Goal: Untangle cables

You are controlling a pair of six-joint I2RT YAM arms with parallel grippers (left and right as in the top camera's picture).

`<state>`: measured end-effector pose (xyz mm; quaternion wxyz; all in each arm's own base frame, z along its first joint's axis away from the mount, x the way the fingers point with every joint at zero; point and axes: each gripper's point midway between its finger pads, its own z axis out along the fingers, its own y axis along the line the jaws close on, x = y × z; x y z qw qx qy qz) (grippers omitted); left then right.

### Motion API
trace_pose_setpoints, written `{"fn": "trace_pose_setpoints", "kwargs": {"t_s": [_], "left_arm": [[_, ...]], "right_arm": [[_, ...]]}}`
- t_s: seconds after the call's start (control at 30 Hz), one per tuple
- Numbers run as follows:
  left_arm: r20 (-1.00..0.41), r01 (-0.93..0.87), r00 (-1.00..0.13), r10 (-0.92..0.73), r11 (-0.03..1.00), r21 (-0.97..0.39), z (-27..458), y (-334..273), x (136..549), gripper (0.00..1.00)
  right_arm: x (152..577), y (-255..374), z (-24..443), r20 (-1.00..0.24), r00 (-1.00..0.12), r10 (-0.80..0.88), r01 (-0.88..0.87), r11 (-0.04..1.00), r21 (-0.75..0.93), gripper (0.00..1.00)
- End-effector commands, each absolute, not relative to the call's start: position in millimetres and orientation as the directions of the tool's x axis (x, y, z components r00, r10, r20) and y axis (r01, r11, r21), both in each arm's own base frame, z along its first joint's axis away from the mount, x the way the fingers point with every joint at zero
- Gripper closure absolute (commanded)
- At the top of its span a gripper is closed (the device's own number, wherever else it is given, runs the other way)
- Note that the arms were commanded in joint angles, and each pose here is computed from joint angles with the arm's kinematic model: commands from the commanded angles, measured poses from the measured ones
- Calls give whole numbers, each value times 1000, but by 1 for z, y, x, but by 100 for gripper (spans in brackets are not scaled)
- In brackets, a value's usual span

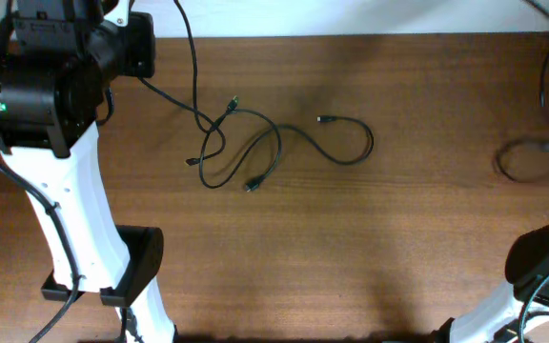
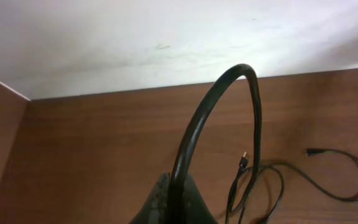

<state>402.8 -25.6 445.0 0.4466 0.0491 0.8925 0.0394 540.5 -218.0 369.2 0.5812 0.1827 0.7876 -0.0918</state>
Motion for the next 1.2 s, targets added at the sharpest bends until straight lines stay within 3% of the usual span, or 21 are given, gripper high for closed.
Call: {"fn": "trace_pose_setpoints", "kwargs": {"t_s": [0.0,0.07,0.13,0.23,0.33,0.53,0.6,0.63,0.67,0.83,0.93,1.0,1.07,1.1,1.13,1.17], "left_arm": [[-805,74,-578,133,991,110,451,-32,399,100],[-801,68,-579,152,988,139,451,-28,399,100],[-799,43,-582,152,987,157,452,-23,398,100],[-799,43,-582,152,987,157,452,-23,398,100],[-799,43,-582,152,987,157,451,-23,398,100],[-799,37,-582,153,986,162,452,-21,399,100],[-799,36,-581,152,986,162,452,-21,399,100],[-799,37,-581,152,986,161,452,-21,399,100],[-799,37,-581,152,986,161,452,-21,399,100],[-798,37,-583,153,986,161,452,-21,398,100],[-798,37,-583,152,986,161,452,-21,398,100],[-798,37,-583,152,986,161,452,-21,398,100],[-798,37,-583,152,986,161,452,-21,398,100],[-798,37,-583,153,986,161,452,-21,398,100],[-798,38,-583,153,986,162,452,-21,398,100],[-797,38,-583,156,985,165,452,-21,398,100]], "right_arm": [[533,-230,430,-981,-84,174,378,916,130,96],[532,-245,454,-994,12,113,429,897,107,96],[553,-253,430,-997,-17,70,425,903,56,96],[584,-258,344,-974,-177,144,416,908,59,96],[610,-251,214,-884,-405,234,407,912,56,96],[605,-240,73,-713,-625,319,415,909,43,96],[601,-233,46,-669,-665,332,406,912,49,96],[604,-232,48,-676,-659,329,396,916,61,96],[606,-231,52,-683,-653,328,387,919,71,1],[618,-207,119,-756,-617,219,213,971,108,1],[607,-205,243,-859,-481,174,211,974,79,1],[570,-202,281,-829,-489,273,313,942,125,1],[515,-201,270,-708,-599,374,442,892,97,1],[479,-203,242,-585,-682,439,524,851,28,1],[449,-216,220,-501,-698,511,625,776,-79,1],[432,-231,216,-496,-662,562,702,696,-150,1]]}}
